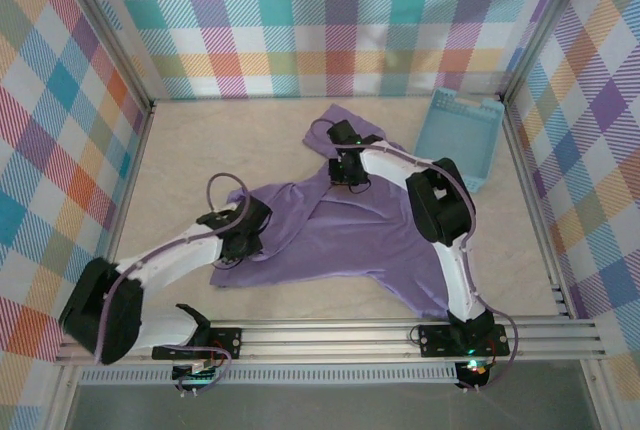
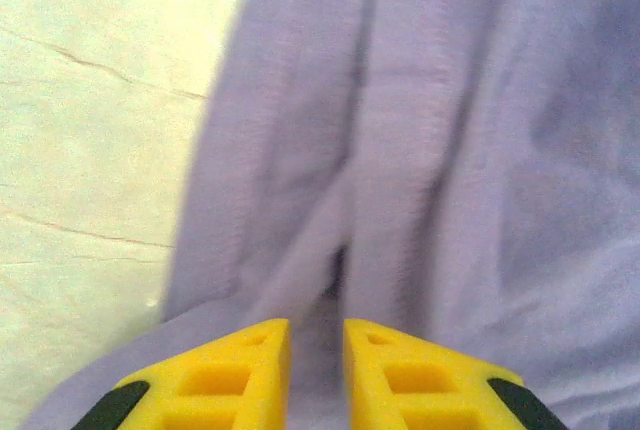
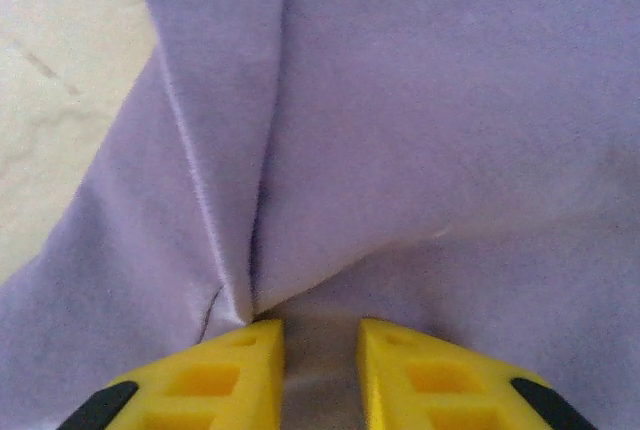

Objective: Fold the inside-out t-shirt

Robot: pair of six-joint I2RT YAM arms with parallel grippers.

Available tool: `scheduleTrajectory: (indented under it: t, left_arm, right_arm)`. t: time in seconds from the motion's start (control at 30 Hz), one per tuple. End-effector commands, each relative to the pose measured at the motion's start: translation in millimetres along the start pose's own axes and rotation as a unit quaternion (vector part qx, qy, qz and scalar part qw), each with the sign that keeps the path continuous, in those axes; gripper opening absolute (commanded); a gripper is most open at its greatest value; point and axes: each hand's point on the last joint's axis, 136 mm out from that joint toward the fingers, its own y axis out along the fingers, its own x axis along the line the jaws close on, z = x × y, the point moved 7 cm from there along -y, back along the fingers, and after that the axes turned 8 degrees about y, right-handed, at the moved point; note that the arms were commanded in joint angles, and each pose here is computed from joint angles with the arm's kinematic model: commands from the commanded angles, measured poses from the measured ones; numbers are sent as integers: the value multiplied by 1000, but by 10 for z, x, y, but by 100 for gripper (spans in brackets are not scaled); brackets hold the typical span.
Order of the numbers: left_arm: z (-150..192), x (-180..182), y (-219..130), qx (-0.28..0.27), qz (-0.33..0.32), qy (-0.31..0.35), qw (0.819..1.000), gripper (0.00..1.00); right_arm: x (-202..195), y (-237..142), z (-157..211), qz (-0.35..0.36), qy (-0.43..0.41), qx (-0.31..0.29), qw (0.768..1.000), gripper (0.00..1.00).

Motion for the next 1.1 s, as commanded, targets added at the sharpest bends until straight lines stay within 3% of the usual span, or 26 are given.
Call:
scheduleTrajectory:
  t: [0.0,0.1,0.23,0.33,0.57,0.8,0.9,1.07]
  left_arm:
    - [23,234,-123,-19,-33,-12,999,23]
    - [3,169,-199,-21,9,-3,1000,27]
    - [-2,-223,-368,-29,92,49,994,36]
    - [35,-432,-445,-30,69,91,993,45]
    - [154,-719,-250,5,-17,183,983,59]
    - [195,-755,80,41,-100,222,969,58]
    - [159,-546,155,36,-141,191,971,52]
    - [140,-142,106,16,-151,108,982,42]
  right_arm:
    - [-103,15,65,12,3,10,1000,25]
    - [-57,-11,63,-7,4,12,1000,25]
    - [-5,-55,54,-22,2,12,1000,25]
    - [7,-71,52,-24,1,10,1000,26]
    - [-14,-66,58,-18,2,9,1000,26]
    - [-65,-60,59,-6,5,5,1000,26]
    - [-107,-42,61,0,7,5,1000,25]
    - [-213,-21,47,15,15,5,1000,24]
